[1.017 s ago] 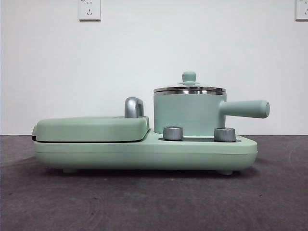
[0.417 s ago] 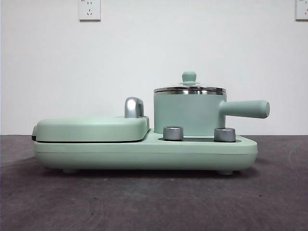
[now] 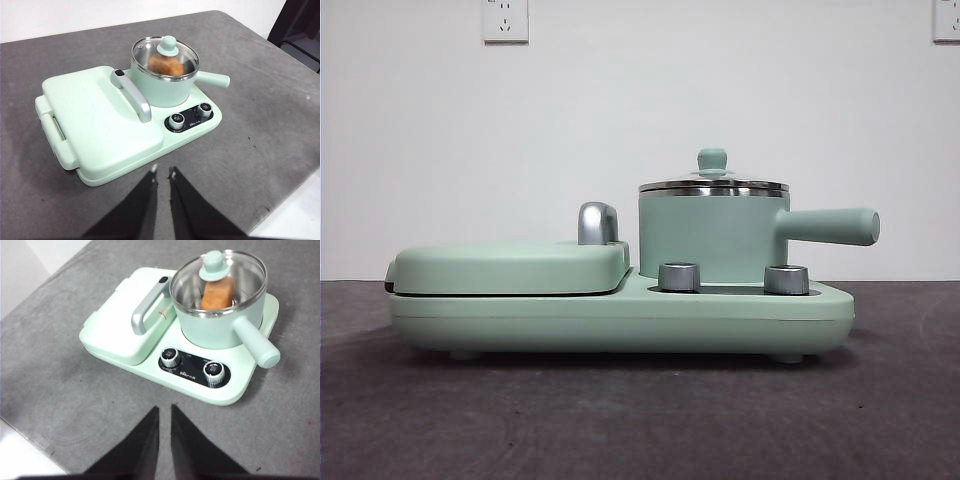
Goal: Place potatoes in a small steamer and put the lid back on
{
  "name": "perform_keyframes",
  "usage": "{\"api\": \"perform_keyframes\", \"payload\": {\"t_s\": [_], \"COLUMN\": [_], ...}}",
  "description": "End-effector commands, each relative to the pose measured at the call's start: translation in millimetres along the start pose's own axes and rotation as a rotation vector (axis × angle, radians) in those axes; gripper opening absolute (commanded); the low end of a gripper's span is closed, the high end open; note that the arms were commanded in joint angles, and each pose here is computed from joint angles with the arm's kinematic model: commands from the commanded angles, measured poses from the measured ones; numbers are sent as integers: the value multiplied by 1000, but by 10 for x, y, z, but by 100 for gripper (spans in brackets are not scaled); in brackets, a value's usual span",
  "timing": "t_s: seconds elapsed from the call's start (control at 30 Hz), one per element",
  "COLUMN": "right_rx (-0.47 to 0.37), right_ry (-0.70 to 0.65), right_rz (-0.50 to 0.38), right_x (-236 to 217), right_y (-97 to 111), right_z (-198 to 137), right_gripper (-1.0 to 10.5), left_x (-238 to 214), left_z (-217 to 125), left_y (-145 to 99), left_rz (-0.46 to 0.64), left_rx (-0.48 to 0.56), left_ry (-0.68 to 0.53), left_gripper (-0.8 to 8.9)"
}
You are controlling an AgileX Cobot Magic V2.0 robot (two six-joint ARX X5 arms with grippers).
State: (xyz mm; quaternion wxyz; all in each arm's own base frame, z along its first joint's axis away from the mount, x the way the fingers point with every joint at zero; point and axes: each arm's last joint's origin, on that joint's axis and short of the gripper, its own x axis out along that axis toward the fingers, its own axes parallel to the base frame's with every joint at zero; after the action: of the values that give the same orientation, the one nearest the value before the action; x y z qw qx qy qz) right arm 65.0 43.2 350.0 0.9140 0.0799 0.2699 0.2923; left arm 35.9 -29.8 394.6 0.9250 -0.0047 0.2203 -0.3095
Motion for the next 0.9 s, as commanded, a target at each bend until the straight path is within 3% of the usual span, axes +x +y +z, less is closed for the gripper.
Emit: {"api": "perform_keyframes", "payload": {"t_s": [0.03,0.53,0.7,0.9], "right_rx": [-3,-6,-6,-6], "right_ry": [-25,-39,-39,-40], "right_rz": [10,14,14,14], "right_x": [-13,-13,-13,-14], "right_y": [17,21,21,22], "right_z": [39,52,52,53], "right_gripper": [20,20,20,20], "left_x": [-12,34,234,657], "left_z": [39,16,-138,-663], "left_y": [-8,7,114,427], "left_rz": [-5,18,137,352], "left_rx": [5,-5,-56,-71], "left_ry": [-21,-17,-55,-267], "left_gripper": [27,27,27,27]}}
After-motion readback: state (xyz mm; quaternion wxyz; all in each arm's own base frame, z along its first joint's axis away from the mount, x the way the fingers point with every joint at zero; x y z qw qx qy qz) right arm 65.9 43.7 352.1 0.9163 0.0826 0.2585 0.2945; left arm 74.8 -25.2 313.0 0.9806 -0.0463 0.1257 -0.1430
